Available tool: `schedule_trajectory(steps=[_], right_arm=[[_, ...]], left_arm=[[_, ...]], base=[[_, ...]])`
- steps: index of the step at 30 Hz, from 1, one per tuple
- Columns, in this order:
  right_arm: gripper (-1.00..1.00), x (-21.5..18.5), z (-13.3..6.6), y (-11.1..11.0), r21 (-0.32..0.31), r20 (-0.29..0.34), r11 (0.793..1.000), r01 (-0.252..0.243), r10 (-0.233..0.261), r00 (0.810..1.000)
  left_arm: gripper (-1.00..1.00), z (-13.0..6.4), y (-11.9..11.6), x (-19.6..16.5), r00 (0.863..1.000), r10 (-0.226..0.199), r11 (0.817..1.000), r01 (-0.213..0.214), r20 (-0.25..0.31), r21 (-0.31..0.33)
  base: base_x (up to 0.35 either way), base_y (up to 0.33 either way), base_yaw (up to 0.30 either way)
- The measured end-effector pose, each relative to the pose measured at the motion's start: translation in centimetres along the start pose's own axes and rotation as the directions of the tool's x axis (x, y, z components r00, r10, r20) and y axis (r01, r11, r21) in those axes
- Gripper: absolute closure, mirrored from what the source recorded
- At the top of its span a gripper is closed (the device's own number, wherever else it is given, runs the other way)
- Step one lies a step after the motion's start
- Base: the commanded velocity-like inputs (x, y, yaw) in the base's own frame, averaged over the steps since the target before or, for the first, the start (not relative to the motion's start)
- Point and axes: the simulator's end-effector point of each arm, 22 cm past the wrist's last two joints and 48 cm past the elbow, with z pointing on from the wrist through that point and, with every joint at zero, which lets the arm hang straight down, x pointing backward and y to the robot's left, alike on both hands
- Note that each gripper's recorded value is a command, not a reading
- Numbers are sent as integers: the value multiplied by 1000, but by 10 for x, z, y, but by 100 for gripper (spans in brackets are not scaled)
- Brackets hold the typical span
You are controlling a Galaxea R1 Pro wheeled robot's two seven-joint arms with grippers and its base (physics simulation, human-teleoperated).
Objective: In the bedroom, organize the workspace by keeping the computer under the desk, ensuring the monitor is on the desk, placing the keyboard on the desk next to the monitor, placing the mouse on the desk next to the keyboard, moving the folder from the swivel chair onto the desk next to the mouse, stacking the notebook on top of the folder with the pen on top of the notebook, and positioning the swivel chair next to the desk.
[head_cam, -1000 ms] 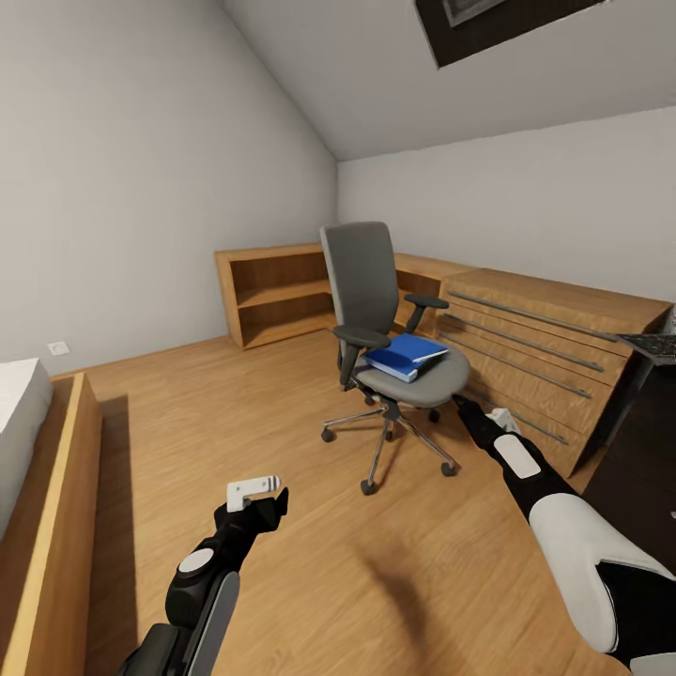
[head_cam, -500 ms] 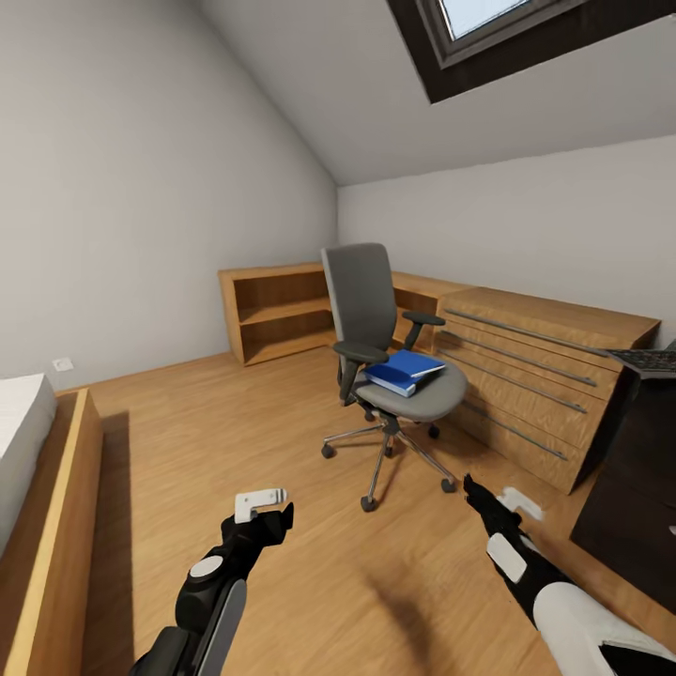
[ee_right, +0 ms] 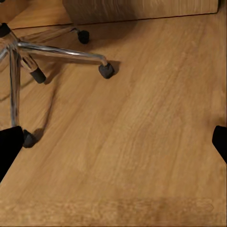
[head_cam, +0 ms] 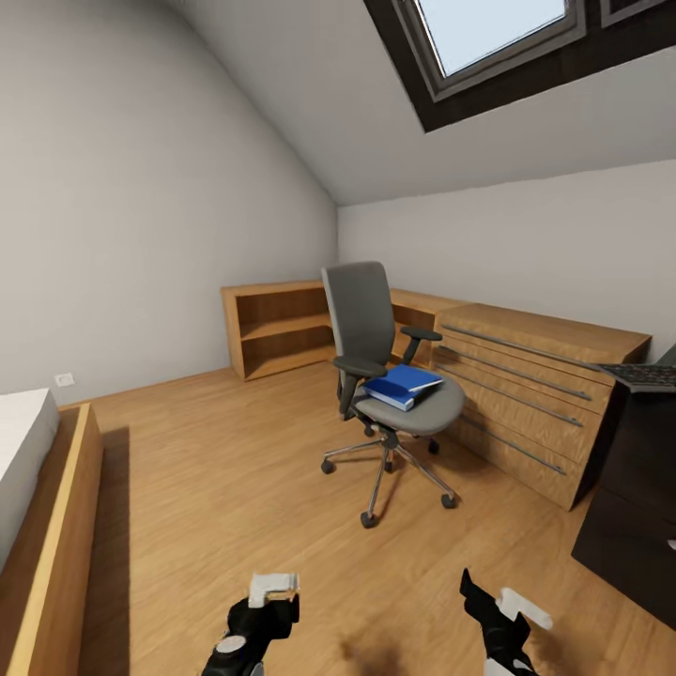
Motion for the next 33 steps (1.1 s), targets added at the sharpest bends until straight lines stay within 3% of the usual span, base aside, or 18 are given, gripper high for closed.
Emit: schedule_trajectory(steps=[1, 5, 15, 21, 25, 27, 33], right_arm=[[-100, 5, -4, -2, 5, -9, 1000, 0, 0, 1000], [-100, 8, -12, -3, 10, -25, 1000, 4, -4, 1000], [-100, -12, -19, 7, 7, -25, 1000, 5, -4, 1000], [-100, -25, -22, 15, 0, -24, 1000, 9, -9, 1000], [-100, -31, -24, 25, -25, -24, 999, 41, -42, 999], [-100, -28, -29, 41, -53, -34, 997, 61, -63, 997], [-100, -31, -34, 48, -34, -49, 997, 68, -69, 996]], left_arm=[[-100, 6, 10, 49, 996, 11, 1000, -13, -87, -24], [-100, 5, 32, 83, 995, 10, 995, -20, -96, -98], [-100, -7, 51, 77, 995, -1, 988, -15, -103, -155], [-100, -16, 71, 91, 990, -6, 982, -20, -138, -189], [-100, -26, 85, 115, 989, -3, 976, -30, -151, -215], [-100, -31, 87, 119, 990, -1, 975, -30, -138, -221], [-100, -38, 88, 112, 990, -1, 974, -30, -140, -223]], base=[[0, 0, -1], [-12, 0, -49], [-248, 0, -185], [-333, 0, -263], [-302, 0, -238], [-163, 0, -162], [-52, 0, -141]])
